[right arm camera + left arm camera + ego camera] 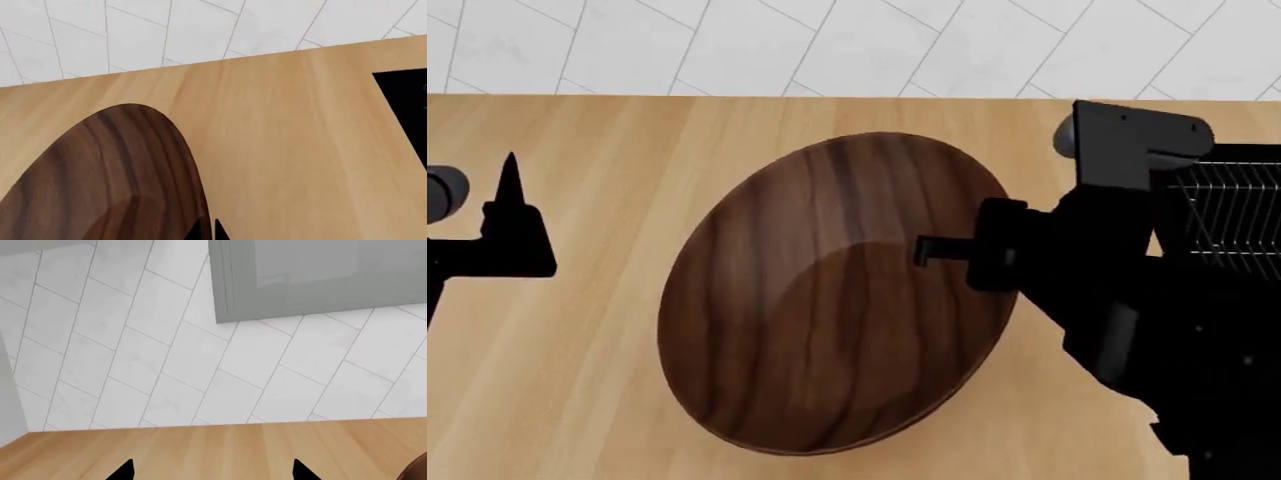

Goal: Move the fresh-baked cupcake off the tray onto the counter, and place the bowl used for mixing into the sink.

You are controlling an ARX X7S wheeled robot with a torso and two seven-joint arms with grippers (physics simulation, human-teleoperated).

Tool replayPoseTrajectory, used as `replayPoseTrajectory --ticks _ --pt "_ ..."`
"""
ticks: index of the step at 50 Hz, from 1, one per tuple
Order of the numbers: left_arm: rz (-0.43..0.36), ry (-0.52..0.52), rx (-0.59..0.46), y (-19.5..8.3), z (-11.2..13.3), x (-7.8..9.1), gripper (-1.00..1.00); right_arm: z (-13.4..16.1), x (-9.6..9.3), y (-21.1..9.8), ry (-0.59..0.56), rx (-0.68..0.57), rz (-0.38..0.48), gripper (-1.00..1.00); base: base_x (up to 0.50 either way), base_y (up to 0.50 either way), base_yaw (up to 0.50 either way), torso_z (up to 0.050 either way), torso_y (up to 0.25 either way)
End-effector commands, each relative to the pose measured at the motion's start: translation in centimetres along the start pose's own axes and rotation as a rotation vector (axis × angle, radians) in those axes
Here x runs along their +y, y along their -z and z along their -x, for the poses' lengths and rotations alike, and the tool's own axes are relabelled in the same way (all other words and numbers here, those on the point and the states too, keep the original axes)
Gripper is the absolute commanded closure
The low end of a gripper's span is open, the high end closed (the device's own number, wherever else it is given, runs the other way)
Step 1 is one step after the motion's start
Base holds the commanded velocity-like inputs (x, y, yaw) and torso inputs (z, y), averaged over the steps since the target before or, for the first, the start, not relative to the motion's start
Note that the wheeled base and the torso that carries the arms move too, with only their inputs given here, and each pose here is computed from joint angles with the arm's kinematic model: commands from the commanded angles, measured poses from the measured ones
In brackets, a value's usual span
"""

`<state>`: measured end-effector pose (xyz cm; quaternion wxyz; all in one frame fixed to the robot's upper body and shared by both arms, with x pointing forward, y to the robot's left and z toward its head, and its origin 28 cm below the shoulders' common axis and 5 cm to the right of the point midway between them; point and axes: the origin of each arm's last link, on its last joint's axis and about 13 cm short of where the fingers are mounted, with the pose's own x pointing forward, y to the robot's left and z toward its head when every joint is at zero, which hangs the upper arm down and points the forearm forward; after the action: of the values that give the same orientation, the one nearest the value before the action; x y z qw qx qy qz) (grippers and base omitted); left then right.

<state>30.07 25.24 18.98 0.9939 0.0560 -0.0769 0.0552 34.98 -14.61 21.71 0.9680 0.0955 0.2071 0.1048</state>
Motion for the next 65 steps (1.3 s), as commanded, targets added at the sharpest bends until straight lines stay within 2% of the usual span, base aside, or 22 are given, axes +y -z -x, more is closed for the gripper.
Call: replayPoseTrajectory --ticks 1,11,20,25,38,43,49,65 --pt "-0.004 0.001 -0.009 -0.5 0.2 -0.1 -1.00 2.0 -0.3 -0.9 0.038 -0.074 -0.060 1.00 0.00 0.00 0.00 0.000 0.000" --pt "-0.006 0.000 -0.011 -0.5 0.2 -0.1 -1.00 3.3 -0.7 -1.1 0.043 -0.131 -0.123 1.00 0.00 0.00 0.00 0.000 0.000" --pt "-0.004 0.002 -0.011 -0.5 0.3 -0.1 -1.00 4.1 -1.3 -0.9 0.034 -0.168 -0.214 1.00 0.00 0.00 0.00 0.000 0.000" --pt "-0.005 0.002 -0.011 -0.5 0.3 -0.2 -1.00 4.4 -1.3 -0.3 0.035 -0.182 -0.203 1.00 0.00 0.00 0.00 0.000 0.000" --pt "-0.008 0.005 -0.008 -0.4 0.2 -0.3 -1.00 4.8 -2.3 1.1 0.049 -0.209 -0.312 1.00 0.00 0.00 0.00 0.000 0.000" --pt "-0.008 0.007 -0.010 -0.4 0.2 -0.4 -1.00 4.9 -3.0 1.5 0.088 -0.231 -0.361 1.00 0.00 0.00 0.00 0.000 0.000" --pt "-0.011 0.008 -0.012 -0.6 0.3 -0.4 -1.00 4.9 -3.3 2.0 0.099 -0.223 -0.367 1.00 0.00 -0.06 0.00 0.000 0.000" --pt "-0.012 0.012 -0.014 -0.7 0.3 -0.5 -1.00 5.1 -3.7 1.8 0.118 -0.231 -0.381 1.00 0.00 -0.50 0.00 0.000 0.000"
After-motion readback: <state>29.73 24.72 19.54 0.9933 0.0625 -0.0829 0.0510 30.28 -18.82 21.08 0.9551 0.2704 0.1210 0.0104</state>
